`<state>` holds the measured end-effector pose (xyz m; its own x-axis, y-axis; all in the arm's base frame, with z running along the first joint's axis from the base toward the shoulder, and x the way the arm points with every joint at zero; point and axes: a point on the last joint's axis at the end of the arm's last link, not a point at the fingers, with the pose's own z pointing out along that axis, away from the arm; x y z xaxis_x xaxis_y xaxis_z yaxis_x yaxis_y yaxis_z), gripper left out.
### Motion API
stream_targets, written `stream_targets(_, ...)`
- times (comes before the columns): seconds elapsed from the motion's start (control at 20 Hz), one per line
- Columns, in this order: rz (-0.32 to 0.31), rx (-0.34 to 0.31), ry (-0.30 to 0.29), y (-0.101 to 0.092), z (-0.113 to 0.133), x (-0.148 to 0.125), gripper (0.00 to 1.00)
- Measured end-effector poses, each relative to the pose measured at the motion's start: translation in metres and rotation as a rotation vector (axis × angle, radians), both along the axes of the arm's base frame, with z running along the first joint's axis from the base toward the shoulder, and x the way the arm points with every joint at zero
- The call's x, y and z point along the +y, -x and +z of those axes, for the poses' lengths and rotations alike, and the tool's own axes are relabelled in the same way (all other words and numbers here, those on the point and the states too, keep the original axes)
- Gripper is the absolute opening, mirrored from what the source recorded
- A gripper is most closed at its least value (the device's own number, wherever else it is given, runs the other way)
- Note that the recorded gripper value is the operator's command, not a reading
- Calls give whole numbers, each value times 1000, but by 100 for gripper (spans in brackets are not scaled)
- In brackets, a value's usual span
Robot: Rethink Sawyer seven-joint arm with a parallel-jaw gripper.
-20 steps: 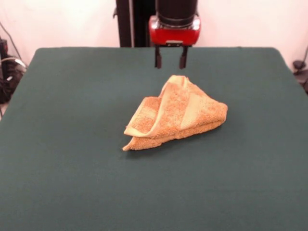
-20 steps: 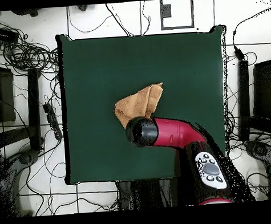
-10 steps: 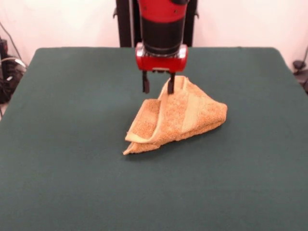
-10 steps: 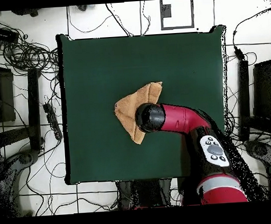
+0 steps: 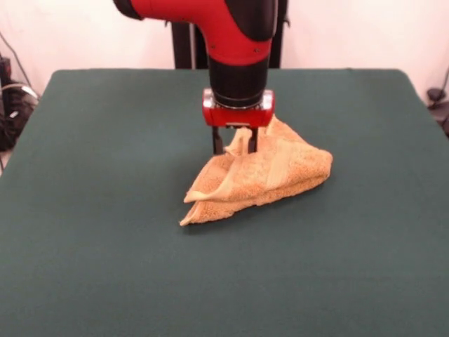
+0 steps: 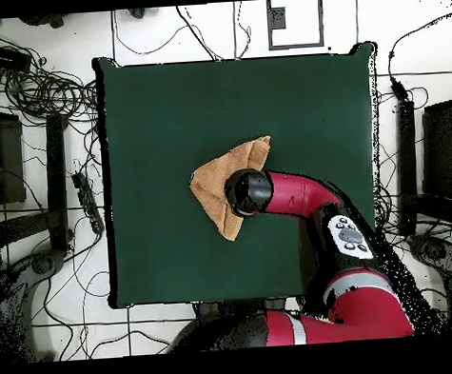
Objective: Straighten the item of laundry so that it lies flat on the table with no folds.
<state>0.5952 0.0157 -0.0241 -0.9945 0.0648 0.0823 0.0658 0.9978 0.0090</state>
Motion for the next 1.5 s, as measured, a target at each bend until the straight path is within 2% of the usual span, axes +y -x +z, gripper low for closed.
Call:
stream_targets(0.2,2,-21,-6,1,-12,5,100)
stream_targets(1.05,8,-34,-3,0,-12,7,100)
stream_targets(1.35,24,-47,15,1,-12,13,100)
stream_targets(1.4,27,-49,16,0,-12,15,0)
stream_targets(1.5,40,-59,19,0,-12,23,0)
